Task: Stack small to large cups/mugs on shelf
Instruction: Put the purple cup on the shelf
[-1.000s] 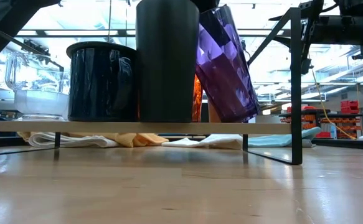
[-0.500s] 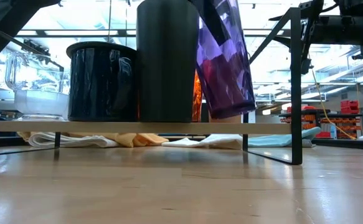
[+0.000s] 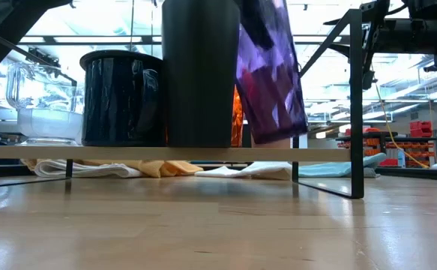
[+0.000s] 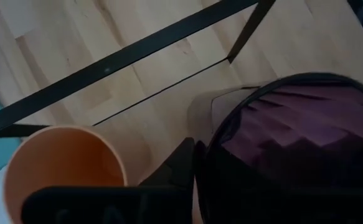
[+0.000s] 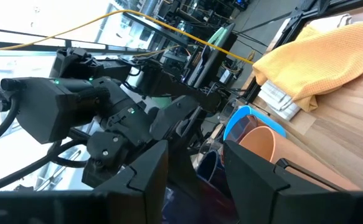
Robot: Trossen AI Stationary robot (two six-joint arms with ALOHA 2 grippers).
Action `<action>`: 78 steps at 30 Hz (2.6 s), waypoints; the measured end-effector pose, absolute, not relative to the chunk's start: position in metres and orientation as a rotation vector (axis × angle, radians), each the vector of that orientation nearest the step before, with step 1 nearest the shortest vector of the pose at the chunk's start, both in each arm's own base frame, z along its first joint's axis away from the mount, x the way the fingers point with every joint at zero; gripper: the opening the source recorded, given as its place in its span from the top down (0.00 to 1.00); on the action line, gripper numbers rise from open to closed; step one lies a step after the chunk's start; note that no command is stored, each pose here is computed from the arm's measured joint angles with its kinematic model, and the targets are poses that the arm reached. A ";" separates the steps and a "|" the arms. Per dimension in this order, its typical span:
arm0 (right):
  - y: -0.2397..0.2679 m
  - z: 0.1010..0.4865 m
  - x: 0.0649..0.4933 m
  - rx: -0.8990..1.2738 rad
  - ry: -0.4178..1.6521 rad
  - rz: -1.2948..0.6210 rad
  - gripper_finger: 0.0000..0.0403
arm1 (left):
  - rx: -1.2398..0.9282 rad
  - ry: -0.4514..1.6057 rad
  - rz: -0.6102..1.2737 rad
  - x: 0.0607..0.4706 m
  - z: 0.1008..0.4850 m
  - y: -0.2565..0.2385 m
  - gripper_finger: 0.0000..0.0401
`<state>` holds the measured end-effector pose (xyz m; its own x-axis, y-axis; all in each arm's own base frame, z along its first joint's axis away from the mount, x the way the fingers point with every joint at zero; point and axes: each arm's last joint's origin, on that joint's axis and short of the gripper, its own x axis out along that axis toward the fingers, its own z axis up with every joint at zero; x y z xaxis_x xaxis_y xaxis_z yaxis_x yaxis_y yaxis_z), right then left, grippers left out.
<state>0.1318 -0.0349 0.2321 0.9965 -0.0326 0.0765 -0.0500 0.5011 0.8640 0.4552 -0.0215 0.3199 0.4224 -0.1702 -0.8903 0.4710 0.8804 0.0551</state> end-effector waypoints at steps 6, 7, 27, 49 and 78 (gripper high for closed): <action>-0.035 0.232 0.132 1.046 -0.087 0.010 0.60 | 0.320 1.053 -0.408 0.456 0.320 -0.021 0.91; -0.035 0.232 0.132 1.046 -0.086 0.010 0.60 | 0.320 1.051 -0.407 0.456 0.321 -0.021 0.91; -0.035 0.232 0.132 1.046 -0.087 0.010 0.60 | 0.327 1.041 -0.409 0.457 0.321 -0.021 0.89; -0.035 0.232 0.132 1.046 -0.086 0.010 0.60 | 0.328 1.013 -0.416 0.459 0.322 -0.022 0.85; -0.035 0.232 0.132 1.042 -0.087 0.010 0.60 | 0.338 0.993 -0.436 0.460 0.323 -0.022 0.70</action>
<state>0.1318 -0.0349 0.2321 0.9965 -0.0326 0.0766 -0.0497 0.5047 0.8618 0.4601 -0.0222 0.3230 0.4722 -0.1979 -0.8590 0.4988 0.8635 0.0753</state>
